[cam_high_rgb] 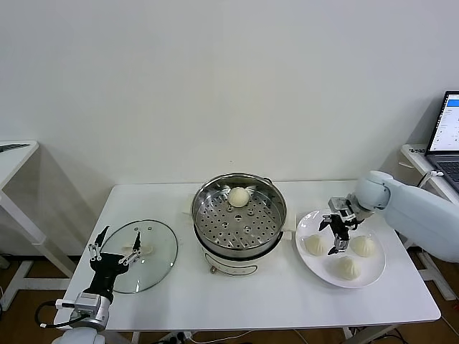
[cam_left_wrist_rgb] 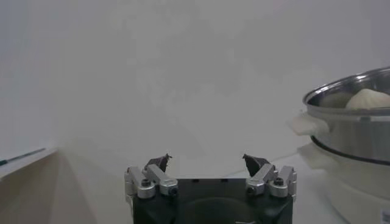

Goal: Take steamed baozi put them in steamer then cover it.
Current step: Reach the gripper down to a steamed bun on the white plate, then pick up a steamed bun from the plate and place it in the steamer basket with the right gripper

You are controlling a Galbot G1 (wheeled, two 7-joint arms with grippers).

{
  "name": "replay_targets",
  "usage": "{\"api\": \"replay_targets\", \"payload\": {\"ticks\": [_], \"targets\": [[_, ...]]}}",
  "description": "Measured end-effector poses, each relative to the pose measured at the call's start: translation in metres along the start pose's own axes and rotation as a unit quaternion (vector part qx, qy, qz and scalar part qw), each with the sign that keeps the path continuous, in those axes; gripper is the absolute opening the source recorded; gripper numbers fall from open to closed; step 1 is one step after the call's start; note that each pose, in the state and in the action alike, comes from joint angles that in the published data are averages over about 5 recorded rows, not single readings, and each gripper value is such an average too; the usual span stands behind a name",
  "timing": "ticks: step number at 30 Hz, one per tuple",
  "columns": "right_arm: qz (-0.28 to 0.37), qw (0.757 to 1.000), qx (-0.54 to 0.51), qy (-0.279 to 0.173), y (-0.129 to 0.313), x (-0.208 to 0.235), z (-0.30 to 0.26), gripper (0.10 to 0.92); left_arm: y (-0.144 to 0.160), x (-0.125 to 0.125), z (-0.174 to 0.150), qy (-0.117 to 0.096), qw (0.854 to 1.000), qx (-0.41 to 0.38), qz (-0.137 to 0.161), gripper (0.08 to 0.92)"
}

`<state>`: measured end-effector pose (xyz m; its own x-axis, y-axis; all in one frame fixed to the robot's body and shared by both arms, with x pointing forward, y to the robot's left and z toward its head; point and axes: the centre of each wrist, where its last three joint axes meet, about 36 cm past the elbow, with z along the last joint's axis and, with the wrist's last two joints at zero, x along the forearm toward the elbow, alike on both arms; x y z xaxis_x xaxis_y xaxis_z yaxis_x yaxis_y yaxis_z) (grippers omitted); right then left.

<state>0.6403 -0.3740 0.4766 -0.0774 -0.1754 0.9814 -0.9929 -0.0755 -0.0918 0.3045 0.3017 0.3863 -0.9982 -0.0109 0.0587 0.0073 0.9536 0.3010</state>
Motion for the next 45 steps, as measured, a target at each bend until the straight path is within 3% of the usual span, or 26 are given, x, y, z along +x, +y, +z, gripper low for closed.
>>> {"api": "replay_targets", "payload": {"ticks": [9,17,29,36,45], "targets": [[0.006,1.0,0.002,0.003,-0.003,-0.014,-0.008,0.823,-0.001,-0.001,0.002,0.001,1.0,0.0,0.001,0.823],[0.005,1.0,0.003,0.004,-0.003,-0.02,-0.012,0.728,-0.001,-0.001,0.002,0.002,1.0,0.0,0.001,0.823],[0.004,1.0,0.002,0.004,-0.002,-0.016,-0.01,0.707,-0.002,0.0,0.002,0.001,1.0,0.001,0.0,0.823],[0.01,1.0,-0.009,-0.001,-0.002,0.02,-0.006,0.689,-0.003,-0.001,-0.001,-0.003,1.0,0.002,0.001,0.823],[0.032,0.999,-0.001,-0.021,-0.005,0.107,-0.032,0.695,-0.003,-0.001,-0.004,-0.006,1.0,-0.001,0.003,0.823]]}}
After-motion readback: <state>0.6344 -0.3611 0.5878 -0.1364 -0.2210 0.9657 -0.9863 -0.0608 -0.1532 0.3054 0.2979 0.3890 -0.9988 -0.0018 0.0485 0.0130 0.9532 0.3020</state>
